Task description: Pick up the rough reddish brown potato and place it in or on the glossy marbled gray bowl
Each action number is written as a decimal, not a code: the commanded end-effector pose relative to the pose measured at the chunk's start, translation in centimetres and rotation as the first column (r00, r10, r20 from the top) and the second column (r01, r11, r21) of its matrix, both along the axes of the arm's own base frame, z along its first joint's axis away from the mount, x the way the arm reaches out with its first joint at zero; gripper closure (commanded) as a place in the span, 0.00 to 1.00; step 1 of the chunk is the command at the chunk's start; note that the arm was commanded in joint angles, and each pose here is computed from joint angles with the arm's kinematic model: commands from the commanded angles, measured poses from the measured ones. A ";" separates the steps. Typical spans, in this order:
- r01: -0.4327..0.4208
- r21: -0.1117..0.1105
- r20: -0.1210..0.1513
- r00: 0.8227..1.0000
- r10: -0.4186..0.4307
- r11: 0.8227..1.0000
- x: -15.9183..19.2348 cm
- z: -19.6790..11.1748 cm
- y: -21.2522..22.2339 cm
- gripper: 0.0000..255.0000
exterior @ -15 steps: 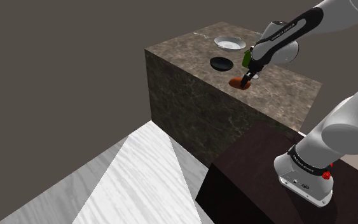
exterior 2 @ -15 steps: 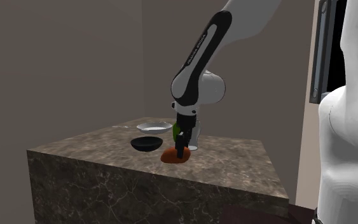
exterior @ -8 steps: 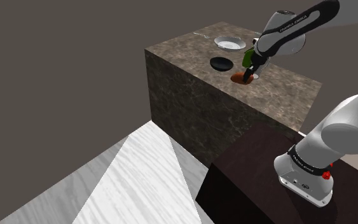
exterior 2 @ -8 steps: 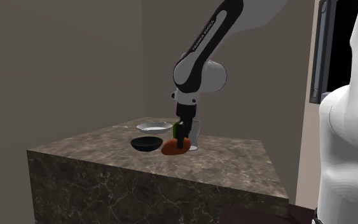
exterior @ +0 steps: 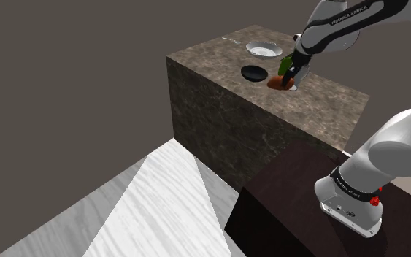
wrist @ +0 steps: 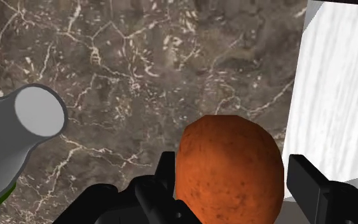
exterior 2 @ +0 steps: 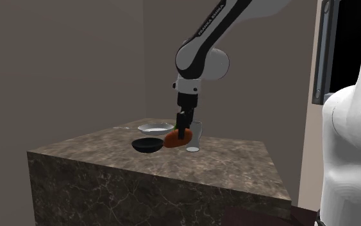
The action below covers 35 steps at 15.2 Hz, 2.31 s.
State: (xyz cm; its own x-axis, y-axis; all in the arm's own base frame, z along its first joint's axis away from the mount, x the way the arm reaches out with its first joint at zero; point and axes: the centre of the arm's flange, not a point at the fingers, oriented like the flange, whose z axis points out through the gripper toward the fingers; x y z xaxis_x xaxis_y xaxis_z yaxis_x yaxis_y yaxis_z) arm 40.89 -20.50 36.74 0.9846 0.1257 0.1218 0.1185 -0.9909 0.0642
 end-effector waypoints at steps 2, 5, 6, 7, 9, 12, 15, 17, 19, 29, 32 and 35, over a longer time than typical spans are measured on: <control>0.000 0.000 0.000 1.000 0.000 1.000 0.0 1.5 -0.1 1.00; 0.000 0.000 0.000 1.000 0.000 1.000 1.1 2.1 -0.7 1.00; 0.000 0.000 0.000 1.000 0.000 1.000 2.3 2.2 -1.4 1.00; 0.000 0.000 0.000 1.000 0.000 1.000 3.5 2.3 -2.0 1.00; 0.000 0.000 0.000 1.000 0.000 1.000 5.8 2.5 -3.2 1.00; 0.000 0.000 0.000 1.000 0.000 1.000 9.3 2.8 -5.0 1.00; 0.000 0.000 0.000 1.000 0.000 1.000 12.8 3.0 -6.8 1.00; 0.000 0.000 0.000 1.000 0.000 1.000 15.2 3.2 -8.0 1.00; 0.000 0.000 0.000 1.000 0.000 1.000 17.5 3.4 -9.3 1.00; 0.000 0.000 0.000 1.000 0.000 1.000 22.8 0.6 -12.0 1.00; 0.000 0.000 0.000 1.000 0.000 1.000 22.8 -0.9 -12.0 1.00; 0.000 0.000 0.000 1.000 0.000 1.000 22.8 -2.5 -12.0 1.00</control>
